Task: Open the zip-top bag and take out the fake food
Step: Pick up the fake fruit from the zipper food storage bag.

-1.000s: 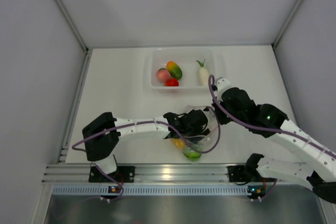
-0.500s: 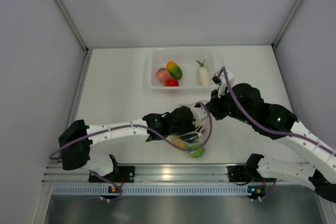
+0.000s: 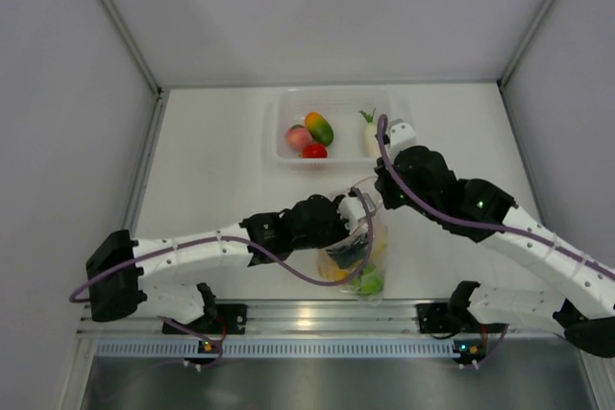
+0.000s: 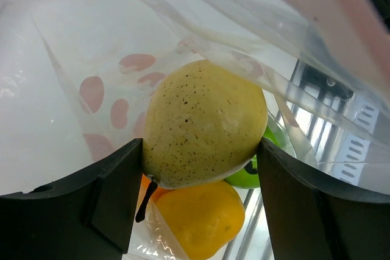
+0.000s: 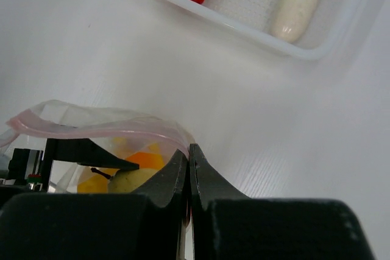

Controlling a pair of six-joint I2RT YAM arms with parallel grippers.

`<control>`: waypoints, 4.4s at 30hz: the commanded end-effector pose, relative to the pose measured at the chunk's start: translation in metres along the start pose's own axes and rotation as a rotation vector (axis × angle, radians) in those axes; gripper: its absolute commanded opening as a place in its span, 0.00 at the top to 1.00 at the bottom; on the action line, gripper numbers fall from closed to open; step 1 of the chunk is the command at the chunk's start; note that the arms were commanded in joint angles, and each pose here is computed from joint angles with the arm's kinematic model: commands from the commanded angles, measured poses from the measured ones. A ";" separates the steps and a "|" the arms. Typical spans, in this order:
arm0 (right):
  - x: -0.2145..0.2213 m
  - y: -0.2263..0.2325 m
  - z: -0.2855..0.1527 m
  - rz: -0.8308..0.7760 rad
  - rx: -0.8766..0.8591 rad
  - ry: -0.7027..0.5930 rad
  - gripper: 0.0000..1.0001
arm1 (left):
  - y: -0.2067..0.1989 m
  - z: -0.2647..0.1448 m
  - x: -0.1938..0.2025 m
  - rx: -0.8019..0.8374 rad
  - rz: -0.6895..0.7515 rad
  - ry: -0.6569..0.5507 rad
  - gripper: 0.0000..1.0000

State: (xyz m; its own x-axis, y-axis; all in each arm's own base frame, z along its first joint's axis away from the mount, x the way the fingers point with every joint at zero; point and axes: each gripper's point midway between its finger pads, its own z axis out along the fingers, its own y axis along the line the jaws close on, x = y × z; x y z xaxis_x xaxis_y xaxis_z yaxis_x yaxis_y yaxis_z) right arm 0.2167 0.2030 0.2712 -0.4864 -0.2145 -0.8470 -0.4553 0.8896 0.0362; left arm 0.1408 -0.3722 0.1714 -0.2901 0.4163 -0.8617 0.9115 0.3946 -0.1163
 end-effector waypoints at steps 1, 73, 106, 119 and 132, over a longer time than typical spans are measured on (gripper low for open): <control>-0.018 -0.013 -0.004 0.023 0.065 -0.052 1.00 | -0.017 -0.006 -0.012 0.090 0.028 -0.086 1.00; 0.001 0.033 -0.017 -0.024 -0.200 -0.057 1.00 | 0.062 -0.040 -0.065 -0.390 -0.195 -0.334 1.00; 0.005 -0.015 0.020 -0.135 0.145 -0.003 1.00 | 0.000 -0.099 -0.067 0.004 -0.113 -0.591 1.00; -0.031 0.046 -0.009 -0.095 -0.232 -0.122 1.00 | -0.051 -0.067 -0.069 0.277 0.114 -0.477 1.00; -0.045 0.019 -0.006 -0.036 -0.059 -0.144 1.00 | -0.057 -0.066 -0.067 0.315 0.125 -0.462 1.00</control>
State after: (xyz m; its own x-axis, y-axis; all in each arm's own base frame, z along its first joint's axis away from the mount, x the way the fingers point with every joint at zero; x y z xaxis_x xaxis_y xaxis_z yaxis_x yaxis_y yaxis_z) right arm 0.1981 0.2453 0.2879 -0.4014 -0.2386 -0.8843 -0.6347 0.7686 0.0807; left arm 0.1058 -0.3609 0.2221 -0.1565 0.1325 -0.9787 0.9743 0.1835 -0.1310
